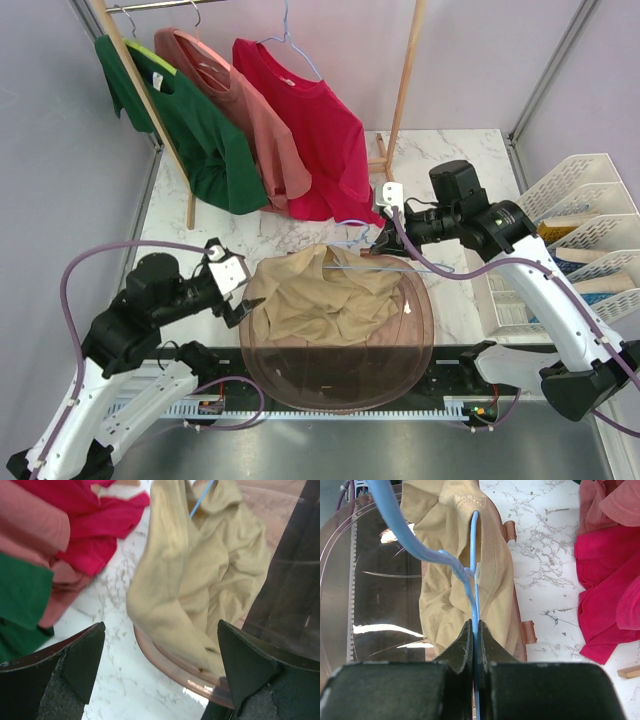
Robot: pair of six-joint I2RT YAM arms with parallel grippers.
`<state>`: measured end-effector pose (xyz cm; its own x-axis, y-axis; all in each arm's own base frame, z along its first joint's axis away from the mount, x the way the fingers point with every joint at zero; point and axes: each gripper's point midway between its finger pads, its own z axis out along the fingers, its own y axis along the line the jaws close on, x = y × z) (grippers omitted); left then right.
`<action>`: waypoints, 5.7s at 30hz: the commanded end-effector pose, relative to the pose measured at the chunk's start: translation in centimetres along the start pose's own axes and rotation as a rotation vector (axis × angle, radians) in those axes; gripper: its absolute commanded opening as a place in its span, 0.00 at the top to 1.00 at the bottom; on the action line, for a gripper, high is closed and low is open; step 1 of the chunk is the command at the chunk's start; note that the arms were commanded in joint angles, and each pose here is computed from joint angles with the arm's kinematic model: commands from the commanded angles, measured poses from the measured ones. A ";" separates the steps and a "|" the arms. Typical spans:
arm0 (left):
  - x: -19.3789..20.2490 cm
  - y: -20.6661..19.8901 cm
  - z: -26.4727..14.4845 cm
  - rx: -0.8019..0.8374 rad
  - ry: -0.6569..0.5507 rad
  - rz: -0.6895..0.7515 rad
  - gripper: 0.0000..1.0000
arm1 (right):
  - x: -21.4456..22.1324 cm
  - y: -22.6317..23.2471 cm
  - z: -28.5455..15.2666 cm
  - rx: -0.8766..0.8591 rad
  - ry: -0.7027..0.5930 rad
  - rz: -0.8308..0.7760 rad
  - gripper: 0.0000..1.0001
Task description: Place the t-shirt on the hanger
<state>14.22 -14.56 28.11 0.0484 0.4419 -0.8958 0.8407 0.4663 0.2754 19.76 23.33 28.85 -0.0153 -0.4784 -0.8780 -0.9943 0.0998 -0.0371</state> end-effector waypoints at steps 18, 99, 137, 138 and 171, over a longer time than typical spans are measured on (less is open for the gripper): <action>10.0 1.3 2.6 -0.145 0.201 0.055 0.02 | -3.2 -0.4 -0.2 -0.006 -0.112 0.014 1.00; -5.7 -1.2 11.0 0.397 0.015 0.063 0.45 | -1.4 1.1 1.5 -0.077 -0.204 0.027 1.00; -9.3 -3.1 15.6 0.474 -0.083 -0.067 0.83 | -3.3 1.0 2.9 -0.147 -0.268 0.056 1.00; -9.6 -3.1 15.8 0.466 -0.093 -0.076 0.83 | -3.4 1.1 3.0 -0.149 -0.269 0.054 1.00; -7.3 2.0 14.3 0.151 -0.037 -0.305 0.98 | 6.6 -2.2 -5.5 0.440 -0.014 0.133 0.61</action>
<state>21.95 -27.20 27.48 -0.1831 0.3674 -0.9119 0.9211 0.3884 -0.0285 19.33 16.42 29.59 -0.1453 -0.2797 -0.9490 -0.8786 0.4776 -0.0062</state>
